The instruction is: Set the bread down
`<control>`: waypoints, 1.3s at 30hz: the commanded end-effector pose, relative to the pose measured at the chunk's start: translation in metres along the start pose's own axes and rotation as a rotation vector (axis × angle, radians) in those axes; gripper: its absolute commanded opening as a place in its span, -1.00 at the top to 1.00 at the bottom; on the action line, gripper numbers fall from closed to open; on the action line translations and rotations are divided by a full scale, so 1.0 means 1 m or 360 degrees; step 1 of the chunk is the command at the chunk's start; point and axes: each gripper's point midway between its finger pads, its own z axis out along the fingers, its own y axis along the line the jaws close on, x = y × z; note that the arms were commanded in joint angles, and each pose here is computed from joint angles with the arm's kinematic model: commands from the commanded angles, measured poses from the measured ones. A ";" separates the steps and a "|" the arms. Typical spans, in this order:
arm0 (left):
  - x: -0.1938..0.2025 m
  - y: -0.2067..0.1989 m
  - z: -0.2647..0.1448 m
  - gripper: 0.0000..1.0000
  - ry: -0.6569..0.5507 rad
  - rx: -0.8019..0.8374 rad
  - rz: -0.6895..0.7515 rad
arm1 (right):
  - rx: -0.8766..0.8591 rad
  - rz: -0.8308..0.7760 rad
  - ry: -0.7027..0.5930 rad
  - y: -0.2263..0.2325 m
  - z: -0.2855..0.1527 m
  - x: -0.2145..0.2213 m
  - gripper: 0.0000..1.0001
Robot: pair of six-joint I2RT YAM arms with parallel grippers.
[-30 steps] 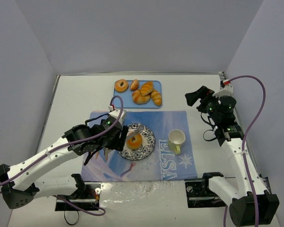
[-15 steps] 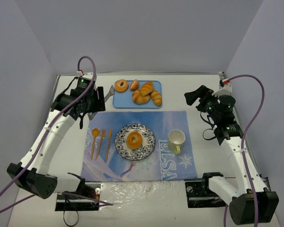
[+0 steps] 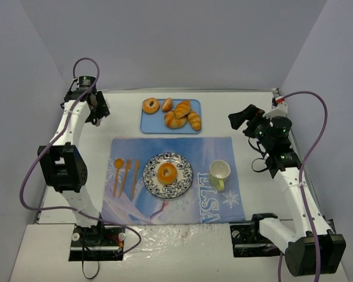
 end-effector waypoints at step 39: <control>-0.048 0.024 0.052 -0.60 -0.0105 -0.0075 -0.0144 | -0.0119 -0.0104 -0.0122 0.026 -0.016 -0.027 -1.00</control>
